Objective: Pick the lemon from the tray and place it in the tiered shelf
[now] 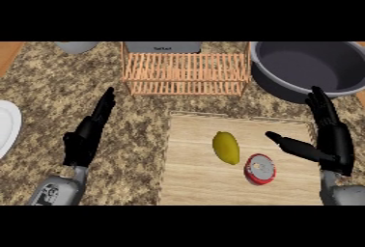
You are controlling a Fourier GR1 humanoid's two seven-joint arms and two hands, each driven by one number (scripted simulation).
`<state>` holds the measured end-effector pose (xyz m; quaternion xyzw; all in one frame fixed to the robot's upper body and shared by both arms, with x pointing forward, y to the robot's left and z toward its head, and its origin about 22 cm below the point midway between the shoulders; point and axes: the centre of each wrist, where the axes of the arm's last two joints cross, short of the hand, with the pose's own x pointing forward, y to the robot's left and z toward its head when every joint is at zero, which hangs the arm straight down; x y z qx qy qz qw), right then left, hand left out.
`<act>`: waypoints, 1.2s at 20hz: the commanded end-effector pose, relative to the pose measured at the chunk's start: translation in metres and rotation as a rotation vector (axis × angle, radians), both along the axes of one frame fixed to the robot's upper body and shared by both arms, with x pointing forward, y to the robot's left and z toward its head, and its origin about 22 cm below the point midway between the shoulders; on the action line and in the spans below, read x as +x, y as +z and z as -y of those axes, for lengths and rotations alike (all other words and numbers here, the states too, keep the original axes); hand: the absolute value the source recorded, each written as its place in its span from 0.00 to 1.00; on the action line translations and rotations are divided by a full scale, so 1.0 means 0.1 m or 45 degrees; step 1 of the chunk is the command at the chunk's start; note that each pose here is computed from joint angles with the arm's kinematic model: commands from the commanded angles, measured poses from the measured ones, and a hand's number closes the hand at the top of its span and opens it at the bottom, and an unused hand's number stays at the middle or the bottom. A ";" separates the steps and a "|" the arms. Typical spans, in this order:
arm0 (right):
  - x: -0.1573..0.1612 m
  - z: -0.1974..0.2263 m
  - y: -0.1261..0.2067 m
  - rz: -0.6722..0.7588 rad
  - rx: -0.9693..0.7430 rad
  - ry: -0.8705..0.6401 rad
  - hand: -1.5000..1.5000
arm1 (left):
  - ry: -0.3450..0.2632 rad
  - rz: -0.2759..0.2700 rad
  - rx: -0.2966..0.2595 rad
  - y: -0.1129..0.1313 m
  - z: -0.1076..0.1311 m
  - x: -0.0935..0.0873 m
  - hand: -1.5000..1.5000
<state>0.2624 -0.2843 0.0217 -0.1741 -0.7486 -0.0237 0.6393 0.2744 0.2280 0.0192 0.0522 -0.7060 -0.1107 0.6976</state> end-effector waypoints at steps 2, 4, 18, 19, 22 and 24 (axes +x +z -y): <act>-0.10 0.02 0.28 -0.156 -0.211 0.240 0.00 | -0.004 -0.018 0.018 0.00 -0.03 0.05 0.50; -0.01 -0.12 0.59 -0.167 -0.304 0.219 0.00 | 0.007 0.011 -0.003 0.00 0.02 0.02 0.50; -0.10 -0.59 1.65 -0.682 -0.980 0.455 0.00 | -0.024 0.014 0.016 -0.15 0.06 0.08 0.50; -0.11 -0.71 1.72 -0.700 -0.997 0.440 0.00 | -0.029 -0.010 0.005 -0.02 -0.03 0.09 0.50; -0.24 -1.08 1.67 -0.750 -1.019 0.457 0.00 | -0.008 -0.008 0.013 -0.05 0.06 0.14 0.50; -0.33 -1.19 1.83 -0.724 -0.985 0.450 0.00 | -0.019 -0.006 0.016 -0.04 0.06 0.10 0.50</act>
